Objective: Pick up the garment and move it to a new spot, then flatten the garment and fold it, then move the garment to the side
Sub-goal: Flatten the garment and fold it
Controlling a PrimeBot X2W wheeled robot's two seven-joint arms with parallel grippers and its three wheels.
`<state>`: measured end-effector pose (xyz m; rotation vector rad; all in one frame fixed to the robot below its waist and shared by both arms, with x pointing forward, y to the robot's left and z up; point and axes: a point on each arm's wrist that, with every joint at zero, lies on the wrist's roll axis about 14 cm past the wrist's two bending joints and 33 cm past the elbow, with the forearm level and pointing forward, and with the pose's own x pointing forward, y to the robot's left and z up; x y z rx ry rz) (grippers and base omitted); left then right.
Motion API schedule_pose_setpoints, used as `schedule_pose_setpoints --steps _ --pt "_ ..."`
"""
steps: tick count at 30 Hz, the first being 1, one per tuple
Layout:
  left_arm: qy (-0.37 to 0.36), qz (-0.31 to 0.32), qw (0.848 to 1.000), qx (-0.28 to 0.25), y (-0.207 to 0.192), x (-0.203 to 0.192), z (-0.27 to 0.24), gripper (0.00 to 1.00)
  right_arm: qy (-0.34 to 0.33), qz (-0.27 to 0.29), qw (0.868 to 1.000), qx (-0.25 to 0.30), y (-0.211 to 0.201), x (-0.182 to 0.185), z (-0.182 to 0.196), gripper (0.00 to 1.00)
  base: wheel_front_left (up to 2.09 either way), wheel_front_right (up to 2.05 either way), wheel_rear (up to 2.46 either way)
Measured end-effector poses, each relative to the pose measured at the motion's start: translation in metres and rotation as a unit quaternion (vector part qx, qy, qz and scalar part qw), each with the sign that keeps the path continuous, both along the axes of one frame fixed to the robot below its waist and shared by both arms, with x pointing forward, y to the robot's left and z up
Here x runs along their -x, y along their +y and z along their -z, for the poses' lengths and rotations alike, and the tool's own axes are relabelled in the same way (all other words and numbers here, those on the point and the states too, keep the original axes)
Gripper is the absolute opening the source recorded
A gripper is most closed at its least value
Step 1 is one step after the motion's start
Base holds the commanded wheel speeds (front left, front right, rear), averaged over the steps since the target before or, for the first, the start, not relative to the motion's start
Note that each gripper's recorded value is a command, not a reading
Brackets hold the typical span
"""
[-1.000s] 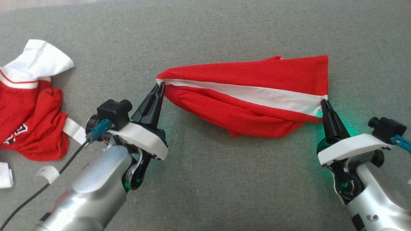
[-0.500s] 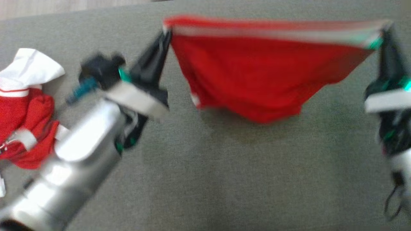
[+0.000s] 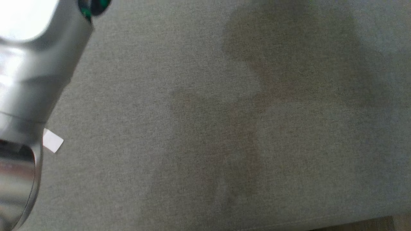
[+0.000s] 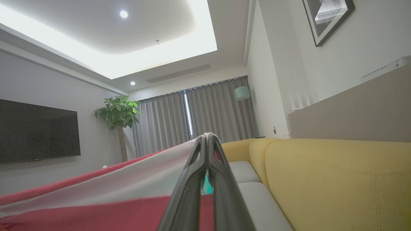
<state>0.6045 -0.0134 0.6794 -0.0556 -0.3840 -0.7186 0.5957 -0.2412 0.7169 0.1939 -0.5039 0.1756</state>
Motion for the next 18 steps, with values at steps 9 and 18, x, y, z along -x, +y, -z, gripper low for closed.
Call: schedule_pose_setpoints --steps 9,18 --pt "0.021 0.018 0.999 0.020 -0.006 0.007 0.026 0.00 0.029 0.009 1.000 0.008 -0.011 -0.002 0.026 0.00 0.00 0.00 0.00" --pt "0.189 0.030 0.982 0.004 0.005 0.109 0.170 0.00 0.224 0.017 0.974 -0.034 -0.024 0.075 0.185 0.00 0.00 0.00 0.00"
